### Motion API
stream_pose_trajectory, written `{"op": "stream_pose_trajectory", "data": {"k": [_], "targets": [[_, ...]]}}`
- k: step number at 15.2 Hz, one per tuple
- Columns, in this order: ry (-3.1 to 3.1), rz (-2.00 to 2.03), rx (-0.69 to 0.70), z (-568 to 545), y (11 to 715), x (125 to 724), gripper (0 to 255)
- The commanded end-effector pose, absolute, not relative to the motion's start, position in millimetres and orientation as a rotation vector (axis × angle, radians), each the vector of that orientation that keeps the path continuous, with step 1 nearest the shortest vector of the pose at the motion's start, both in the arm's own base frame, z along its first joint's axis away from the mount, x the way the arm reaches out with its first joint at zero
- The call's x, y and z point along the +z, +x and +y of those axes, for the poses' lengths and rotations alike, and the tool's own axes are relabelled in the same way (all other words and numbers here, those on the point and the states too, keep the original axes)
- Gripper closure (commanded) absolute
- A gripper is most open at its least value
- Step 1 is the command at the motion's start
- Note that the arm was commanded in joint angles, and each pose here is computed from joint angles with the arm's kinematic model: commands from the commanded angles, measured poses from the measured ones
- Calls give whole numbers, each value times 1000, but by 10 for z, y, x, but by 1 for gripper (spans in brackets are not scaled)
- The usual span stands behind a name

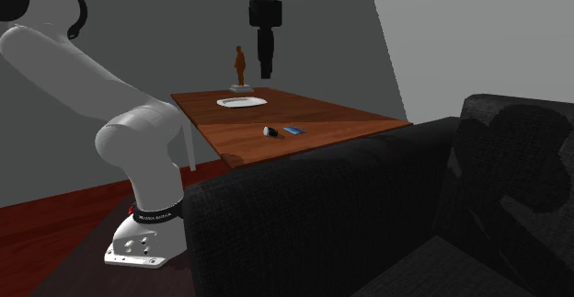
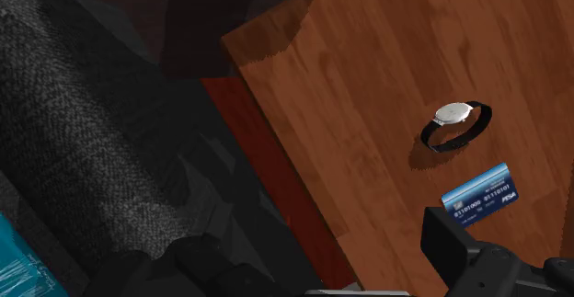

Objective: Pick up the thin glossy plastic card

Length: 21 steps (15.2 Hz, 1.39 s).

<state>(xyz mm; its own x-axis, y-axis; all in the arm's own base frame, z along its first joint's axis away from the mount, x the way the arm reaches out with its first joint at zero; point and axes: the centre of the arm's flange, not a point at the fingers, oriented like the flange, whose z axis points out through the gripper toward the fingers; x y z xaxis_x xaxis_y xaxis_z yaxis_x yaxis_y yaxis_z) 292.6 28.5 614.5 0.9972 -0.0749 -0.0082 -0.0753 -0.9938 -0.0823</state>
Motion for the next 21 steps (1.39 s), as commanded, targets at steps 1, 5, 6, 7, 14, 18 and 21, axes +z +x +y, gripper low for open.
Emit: {"op": "stream_pose_trajectory", "data": {"k": [1,5,6,7,14,18,21], "targets": [[-3057,115,8,285,2926,6145,0],[-2993,361,136,641,3069,5833,0],[-2974,421,167,728,3110,5755,0],[-2953,481,198,815,3152,5677,0],[-2766,880,407,1392,3493,5130,0],[-2631,1092,518,1695,3719,4811,0],[-2517,1242,598,1907,3901,4567,0]]}}
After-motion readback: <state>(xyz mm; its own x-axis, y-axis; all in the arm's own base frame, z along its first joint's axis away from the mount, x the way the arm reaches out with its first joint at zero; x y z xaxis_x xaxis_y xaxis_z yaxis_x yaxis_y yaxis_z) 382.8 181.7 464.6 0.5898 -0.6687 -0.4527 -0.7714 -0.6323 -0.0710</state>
